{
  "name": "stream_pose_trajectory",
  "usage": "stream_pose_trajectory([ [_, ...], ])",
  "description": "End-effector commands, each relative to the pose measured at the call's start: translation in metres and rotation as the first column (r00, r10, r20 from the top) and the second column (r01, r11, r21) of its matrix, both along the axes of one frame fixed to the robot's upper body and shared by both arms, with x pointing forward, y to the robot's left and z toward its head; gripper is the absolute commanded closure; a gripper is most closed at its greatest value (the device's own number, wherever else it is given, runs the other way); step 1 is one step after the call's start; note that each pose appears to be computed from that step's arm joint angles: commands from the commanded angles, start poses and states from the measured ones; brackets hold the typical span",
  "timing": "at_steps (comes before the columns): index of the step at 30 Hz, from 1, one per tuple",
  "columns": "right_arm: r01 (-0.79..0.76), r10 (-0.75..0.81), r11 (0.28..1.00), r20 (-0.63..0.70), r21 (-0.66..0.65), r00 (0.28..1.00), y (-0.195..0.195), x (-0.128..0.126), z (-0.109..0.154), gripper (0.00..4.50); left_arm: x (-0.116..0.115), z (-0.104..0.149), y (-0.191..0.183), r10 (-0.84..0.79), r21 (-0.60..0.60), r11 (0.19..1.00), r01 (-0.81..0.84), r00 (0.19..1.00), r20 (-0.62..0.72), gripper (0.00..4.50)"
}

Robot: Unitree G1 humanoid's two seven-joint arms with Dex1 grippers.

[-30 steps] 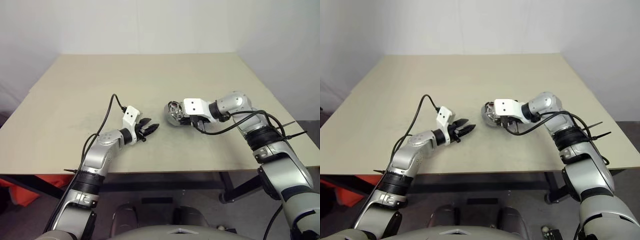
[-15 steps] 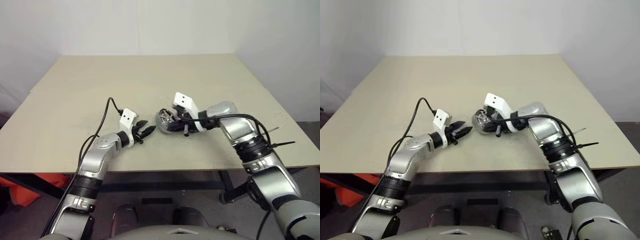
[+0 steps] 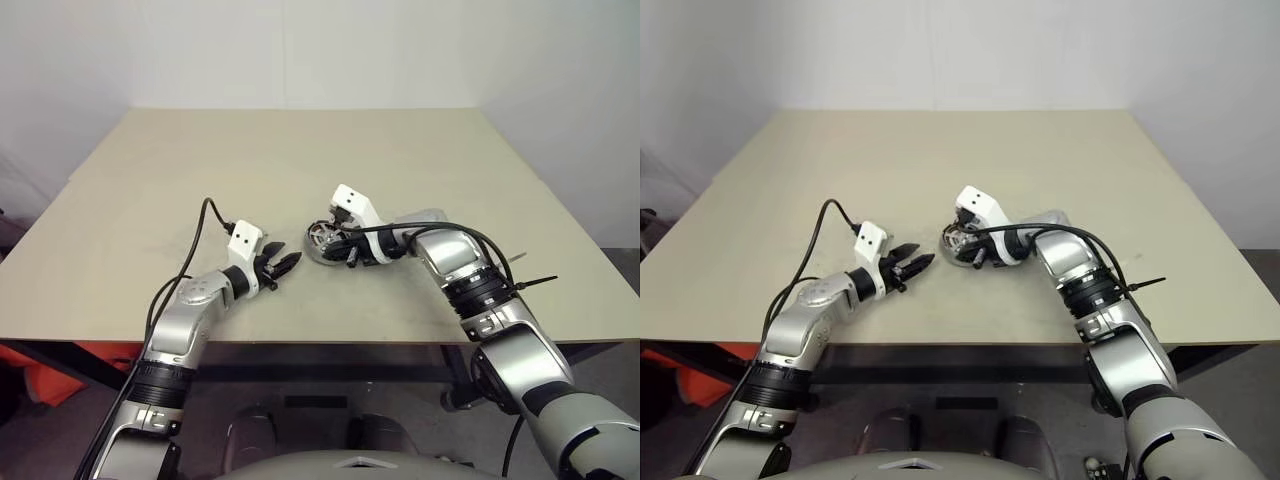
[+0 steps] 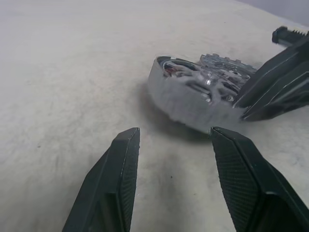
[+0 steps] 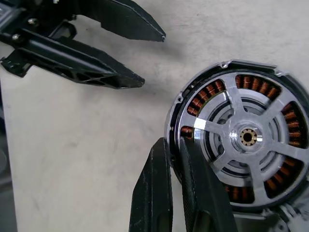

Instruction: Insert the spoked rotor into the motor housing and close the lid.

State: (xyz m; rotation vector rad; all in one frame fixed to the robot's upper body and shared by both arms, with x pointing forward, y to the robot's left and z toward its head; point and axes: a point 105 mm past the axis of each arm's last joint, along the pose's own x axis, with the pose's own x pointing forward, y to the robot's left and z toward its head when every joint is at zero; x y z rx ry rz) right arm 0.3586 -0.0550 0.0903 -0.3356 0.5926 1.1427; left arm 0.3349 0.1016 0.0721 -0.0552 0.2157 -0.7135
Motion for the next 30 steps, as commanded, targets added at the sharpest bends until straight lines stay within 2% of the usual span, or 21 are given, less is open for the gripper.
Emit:
stream_pose_trajectory([
  [1,0.055,-0.056,0.998,0.016,0.025,0.998,-0.002,0.011,0.010,3.82,0.003,0.017,-0.001,-0.001,-0.017,1.000,0.002,0.998,0.057,2.04],
  [2,0.057,-0.057,0.998,0.022,0.028,0.998,-0.002,0.012,0.011,3.62,0.003,0.017,-0.001,-0.001,-0.017,1.000,0.002,0.998,0.057,2.04],
  [6,0.026,-0.031,0.998,0.089,0.057,0.996,0.002,0.012,0.026,2.24,0.003,0.017,0.000,-0.005,-0.016,1.000,0.006,0.999,0.054,2.04],
  [11,0.003,-0.015,0.994,0.112,0.107,0.994,0.003,0.007,0.042,0.46,0.004,0.017,-0.001,-0.012,-0.017,1.000,0.013,0.999,0.051,2.04],
  [15,0.059,-0.083,0.980,0.119,0.190,0.989,0.002,0.008,0.054,0.46,0.006,0.019,-0.004,-0.022,-0.026,0.999,0.023,0.999,0.050,2.04],
  [18,0.181,-0.205,0.940,0.053,0.288,0.977,-0.005,0.012,0.057,0.46,0.007,0.021,-0.006,-0.030,-0.041,0.999,0.032,0.998,0.047,2.04],
  [22,0.386,-0.340,0.828,-0.182,0.406,0.923,-0.020,0.012,0.055,0.46,0.008,0.022,-0.007,-0.034,-0.049,0.998,0.037,0.999,0.042,2.04],
  [26,0.566,-0.364,0.690,-0.460,0.451,0.810,-0.038,-0.004,0.047,0.46,0.009,0.020,-0.009,-0.053,-0.047,0.997,0.054,0.998,0.028,2.04],
  [30,0.660,-0.347,0.598,-0.596,0.454,0.724,-0.054,-0.018,0.045,0.46,0.010,0.019,-0.013,-0.076,-0.047,0.996,0.077,0.997,0.022,2.04],
])
